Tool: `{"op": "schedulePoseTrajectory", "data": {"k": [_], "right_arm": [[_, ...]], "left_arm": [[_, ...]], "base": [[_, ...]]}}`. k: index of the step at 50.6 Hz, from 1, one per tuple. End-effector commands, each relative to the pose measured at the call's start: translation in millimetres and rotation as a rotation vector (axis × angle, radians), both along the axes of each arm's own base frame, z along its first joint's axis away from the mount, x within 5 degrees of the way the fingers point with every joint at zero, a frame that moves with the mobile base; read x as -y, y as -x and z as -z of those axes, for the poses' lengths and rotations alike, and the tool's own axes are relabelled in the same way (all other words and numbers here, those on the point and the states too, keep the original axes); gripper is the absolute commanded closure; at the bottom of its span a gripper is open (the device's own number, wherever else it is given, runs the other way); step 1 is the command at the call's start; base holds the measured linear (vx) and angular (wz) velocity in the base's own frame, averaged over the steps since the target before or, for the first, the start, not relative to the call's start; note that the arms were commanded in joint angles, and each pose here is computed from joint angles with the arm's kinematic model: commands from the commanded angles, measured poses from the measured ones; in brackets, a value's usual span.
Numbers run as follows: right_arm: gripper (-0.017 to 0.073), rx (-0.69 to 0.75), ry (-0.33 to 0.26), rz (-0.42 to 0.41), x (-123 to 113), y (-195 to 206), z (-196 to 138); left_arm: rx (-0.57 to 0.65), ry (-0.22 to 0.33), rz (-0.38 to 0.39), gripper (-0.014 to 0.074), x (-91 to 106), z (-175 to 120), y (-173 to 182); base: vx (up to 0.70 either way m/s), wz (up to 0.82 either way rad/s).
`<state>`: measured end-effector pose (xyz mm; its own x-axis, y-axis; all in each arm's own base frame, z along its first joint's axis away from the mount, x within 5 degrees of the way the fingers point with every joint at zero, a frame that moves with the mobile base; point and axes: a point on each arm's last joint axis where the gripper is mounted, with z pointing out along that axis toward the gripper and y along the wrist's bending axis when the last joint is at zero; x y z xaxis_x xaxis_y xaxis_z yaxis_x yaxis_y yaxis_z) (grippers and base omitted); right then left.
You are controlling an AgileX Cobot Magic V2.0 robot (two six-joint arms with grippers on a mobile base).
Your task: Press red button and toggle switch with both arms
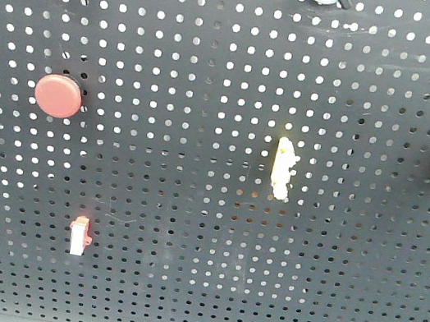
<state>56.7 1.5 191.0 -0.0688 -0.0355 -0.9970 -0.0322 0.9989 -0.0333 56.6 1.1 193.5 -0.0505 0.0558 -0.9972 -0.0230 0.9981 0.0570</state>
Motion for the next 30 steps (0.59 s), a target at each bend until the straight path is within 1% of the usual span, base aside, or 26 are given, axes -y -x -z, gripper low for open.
{"op": "schedulePoseTrajectory", "data": {"k": [1, 30], "right_arm": [[0.0562, 0.098, 0.005, 0.003, 0.0, 0.3, -6.1], [0.0562, 0.098, 0.005, 0.003, 0.0, 0.3, -6.1]], "left_arm": [[0.061, 0.017, -0.007, 0.0592, -0.6, 3.6, -0.2], [0.061, 0.017, -0.007, 0.0592, -0.6, 3.6, -0.2]], "base": [[0.0, 0.0], [0.0, 0.0]]}}
